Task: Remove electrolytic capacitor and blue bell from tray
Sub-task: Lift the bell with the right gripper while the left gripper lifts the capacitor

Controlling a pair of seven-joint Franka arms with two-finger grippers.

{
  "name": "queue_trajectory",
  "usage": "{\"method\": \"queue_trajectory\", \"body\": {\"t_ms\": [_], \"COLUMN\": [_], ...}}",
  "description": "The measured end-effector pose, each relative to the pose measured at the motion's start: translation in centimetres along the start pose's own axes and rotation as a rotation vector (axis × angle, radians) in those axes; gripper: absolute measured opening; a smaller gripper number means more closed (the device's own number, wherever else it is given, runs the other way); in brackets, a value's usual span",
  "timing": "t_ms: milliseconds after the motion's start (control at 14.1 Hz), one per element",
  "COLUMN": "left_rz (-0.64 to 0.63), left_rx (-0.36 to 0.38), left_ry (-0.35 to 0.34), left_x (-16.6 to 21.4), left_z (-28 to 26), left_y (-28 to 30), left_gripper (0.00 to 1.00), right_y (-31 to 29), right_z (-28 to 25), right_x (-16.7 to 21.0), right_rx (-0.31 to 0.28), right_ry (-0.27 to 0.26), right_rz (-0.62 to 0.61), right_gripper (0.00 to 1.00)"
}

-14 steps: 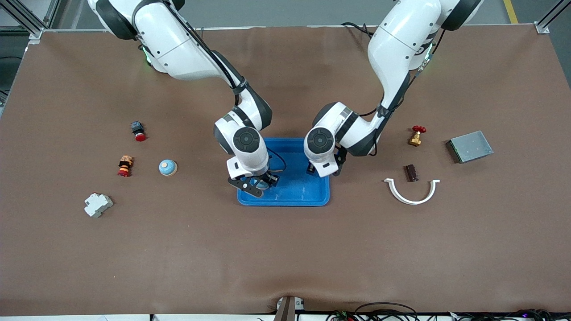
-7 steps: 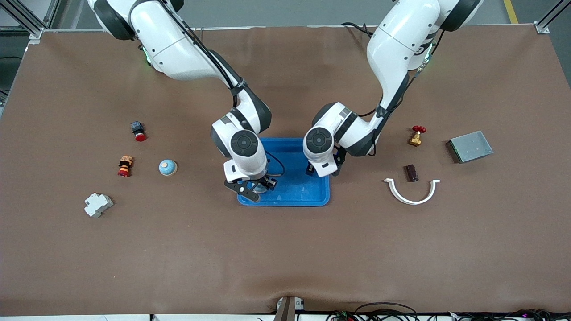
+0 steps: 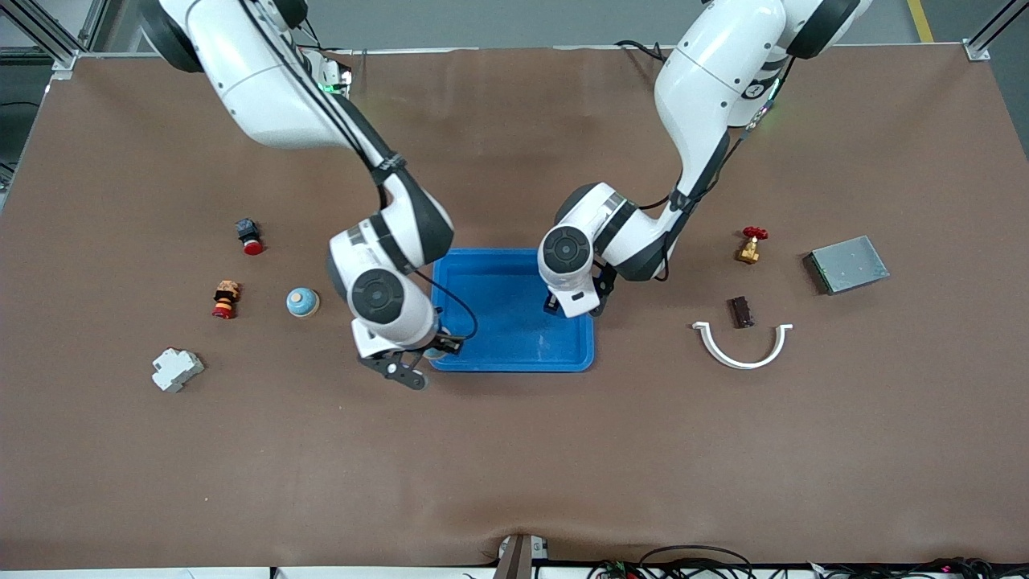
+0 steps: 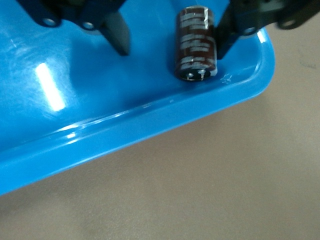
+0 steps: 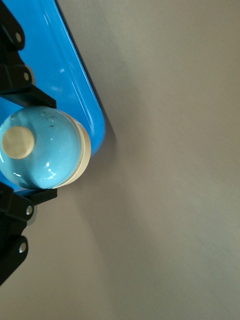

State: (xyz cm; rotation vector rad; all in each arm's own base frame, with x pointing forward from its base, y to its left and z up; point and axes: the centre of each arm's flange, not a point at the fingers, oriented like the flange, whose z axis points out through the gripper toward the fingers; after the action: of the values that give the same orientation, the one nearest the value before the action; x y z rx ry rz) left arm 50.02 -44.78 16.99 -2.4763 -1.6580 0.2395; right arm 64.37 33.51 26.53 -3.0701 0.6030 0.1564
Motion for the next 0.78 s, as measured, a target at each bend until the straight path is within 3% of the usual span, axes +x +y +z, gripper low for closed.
{"method": "queue_trajectory", "body": {"t_ms": [213,779], "left_rz": [-0.002,-0.005], "left_rx": [0.0,-0.007], "left_ry": [0.001,0.0], "left_x": [0.2,0.4], "left_z": [0.1,-0.3], "left_y": [0.1,0.3], "left_gripper": [0.38,0.36], "right_y": [3.5,17.3], "right_z": [-0.9,4.2], "right_x": [2.6,9.5], "right_rx": [-0.029,0.006], "right_ry": [0.015,0.086], "right_rz": [-0.087,-0.308], "right_gripper": [0.68,0.68]}}
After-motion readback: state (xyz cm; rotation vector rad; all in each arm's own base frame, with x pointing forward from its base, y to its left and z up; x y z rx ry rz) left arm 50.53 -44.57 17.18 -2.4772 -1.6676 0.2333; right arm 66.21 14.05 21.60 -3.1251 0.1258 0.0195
